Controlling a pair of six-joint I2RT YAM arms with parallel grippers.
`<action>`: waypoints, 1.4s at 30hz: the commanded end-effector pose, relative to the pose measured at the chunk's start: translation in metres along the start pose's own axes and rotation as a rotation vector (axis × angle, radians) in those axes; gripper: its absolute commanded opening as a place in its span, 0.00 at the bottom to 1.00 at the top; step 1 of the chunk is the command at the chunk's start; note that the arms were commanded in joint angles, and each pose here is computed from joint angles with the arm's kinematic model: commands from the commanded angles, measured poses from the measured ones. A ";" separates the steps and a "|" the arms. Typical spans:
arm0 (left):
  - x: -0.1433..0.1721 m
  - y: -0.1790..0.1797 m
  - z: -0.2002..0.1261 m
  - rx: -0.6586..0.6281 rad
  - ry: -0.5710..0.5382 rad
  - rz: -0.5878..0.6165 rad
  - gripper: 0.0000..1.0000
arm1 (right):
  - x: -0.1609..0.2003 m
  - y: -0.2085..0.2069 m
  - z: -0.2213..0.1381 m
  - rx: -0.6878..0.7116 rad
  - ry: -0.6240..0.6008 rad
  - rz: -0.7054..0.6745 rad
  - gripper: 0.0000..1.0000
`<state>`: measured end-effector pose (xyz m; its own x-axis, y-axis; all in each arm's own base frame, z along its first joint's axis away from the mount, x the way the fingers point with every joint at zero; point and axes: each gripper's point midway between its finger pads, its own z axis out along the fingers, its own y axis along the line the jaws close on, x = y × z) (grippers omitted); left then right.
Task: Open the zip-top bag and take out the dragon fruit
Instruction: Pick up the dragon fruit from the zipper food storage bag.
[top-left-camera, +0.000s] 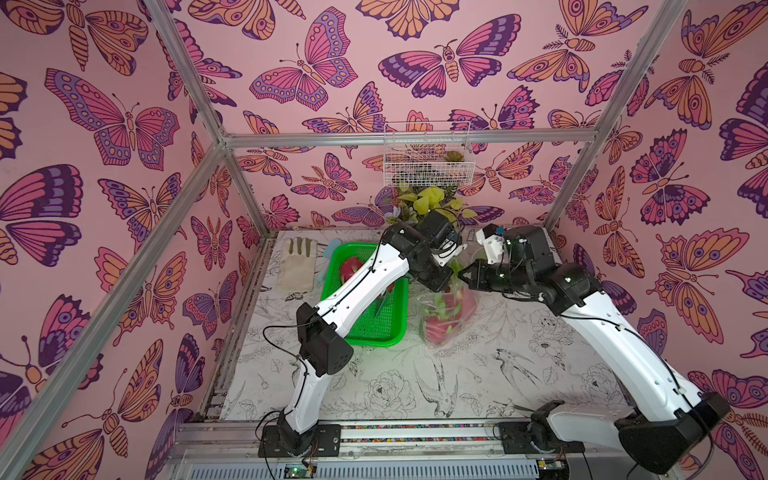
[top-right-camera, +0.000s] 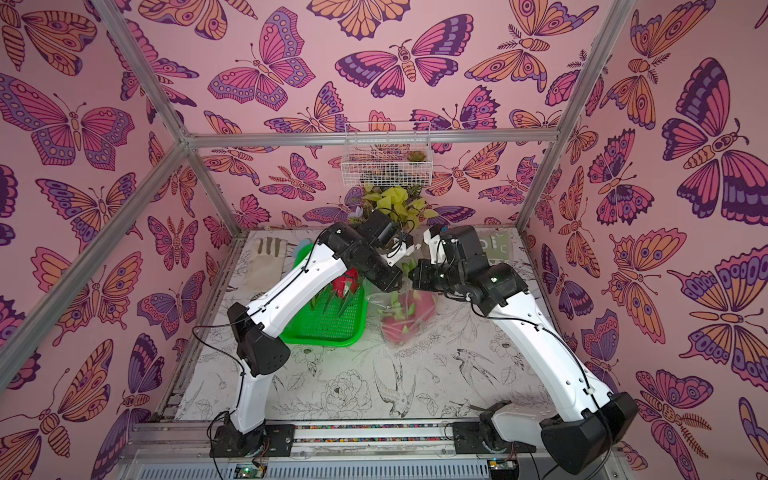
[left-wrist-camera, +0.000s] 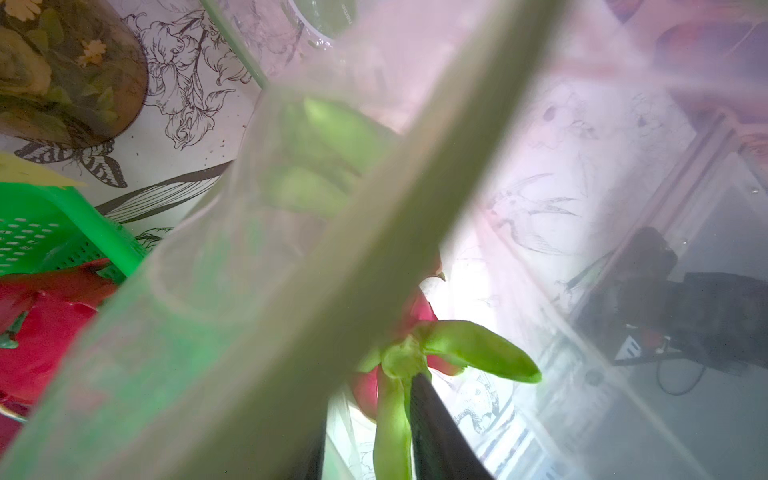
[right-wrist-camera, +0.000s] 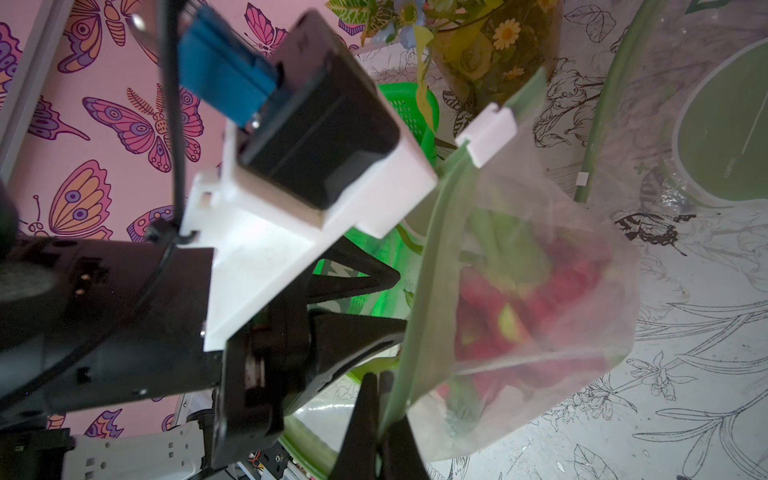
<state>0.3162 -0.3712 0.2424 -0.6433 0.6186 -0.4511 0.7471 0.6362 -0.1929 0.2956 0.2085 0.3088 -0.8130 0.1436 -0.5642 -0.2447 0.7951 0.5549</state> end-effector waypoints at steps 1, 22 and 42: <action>0.012 -0.008 0.015 0.052 0.064 0.029 0.33 | -0.005 0.011 -0.007 -0.037 -0.033 -0.030 0.00; 0.011 -0.013 0.044 0.088 0.057 0.050 0.40 | 0.004 -0.001 -0.005 -0.015 -0.042 -0.020 0.00; -0.018 -0.035 -0.016 0.141 -0.159 0.054 0.00 | 0.007 -0.016 -0.003 0.045 -0.061 0.005 0.00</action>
<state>0.3085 -0.3951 0.2141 -0.6196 0.6262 -0.4732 0.7782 0.5689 -0.2661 0.2908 0.1978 0.2956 -0.7980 0.1591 -0.5813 -0.2264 0.8147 0.5338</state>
